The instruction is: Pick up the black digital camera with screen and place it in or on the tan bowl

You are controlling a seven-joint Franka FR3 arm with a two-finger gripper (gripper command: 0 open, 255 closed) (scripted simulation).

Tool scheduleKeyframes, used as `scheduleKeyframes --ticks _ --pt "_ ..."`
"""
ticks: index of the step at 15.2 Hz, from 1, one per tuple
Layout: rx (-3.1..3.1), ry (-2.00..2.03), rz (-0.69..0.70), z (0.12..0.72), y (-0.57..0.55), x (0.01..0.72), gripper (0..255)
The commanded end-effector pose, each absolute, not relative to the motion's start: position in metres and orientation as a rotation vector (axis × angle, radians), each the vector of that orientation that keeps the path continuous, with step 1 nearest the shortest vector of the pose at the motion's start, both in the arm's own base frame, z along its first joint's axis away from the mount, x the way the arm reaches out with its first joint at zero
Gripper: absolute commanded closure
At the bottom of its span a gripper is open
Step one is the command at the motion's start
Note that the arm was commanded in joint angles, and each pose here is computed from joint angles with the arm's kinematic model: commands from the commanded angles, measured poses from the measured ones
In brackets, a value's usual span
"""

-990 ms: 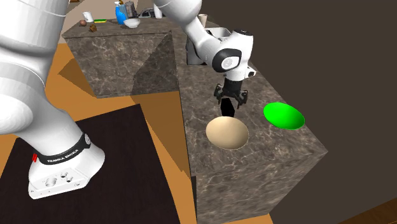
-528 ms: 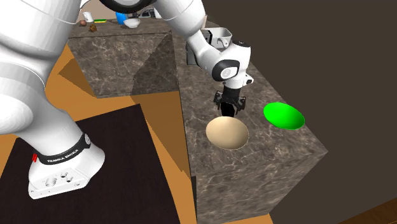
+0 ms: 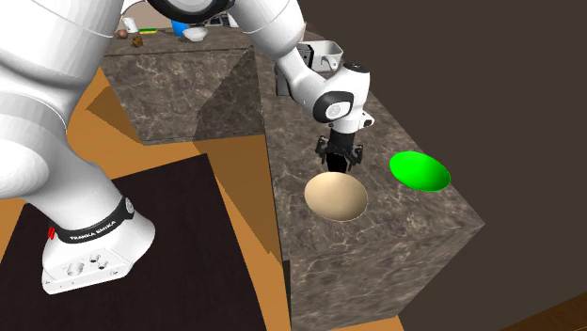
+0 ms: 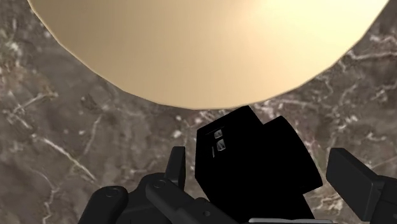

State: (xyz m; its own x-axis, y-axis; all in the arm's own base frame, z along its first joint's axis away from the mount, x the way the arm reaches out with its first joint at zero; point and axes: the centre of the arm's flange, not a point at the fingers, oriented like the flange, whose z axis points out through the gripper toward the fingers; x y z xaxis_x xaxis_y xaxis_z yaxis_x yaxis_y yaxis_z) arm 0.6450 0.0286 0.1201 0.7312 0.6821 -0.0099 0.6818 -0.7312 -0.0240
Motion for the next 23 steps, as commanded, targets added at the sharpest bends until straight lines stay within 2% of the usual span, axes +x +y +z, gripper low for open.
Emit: scheduleKeyframes --ticks 1,10,23 --pt "-2.905 -1.145 0.028 0.120 0.029 0.645 255" --pt "-2.905 -1.145 0.028 0.120 0.029 0.645 255" --pt "-2.905 -1.145 0.028 0.189 0.029 0.645 255"
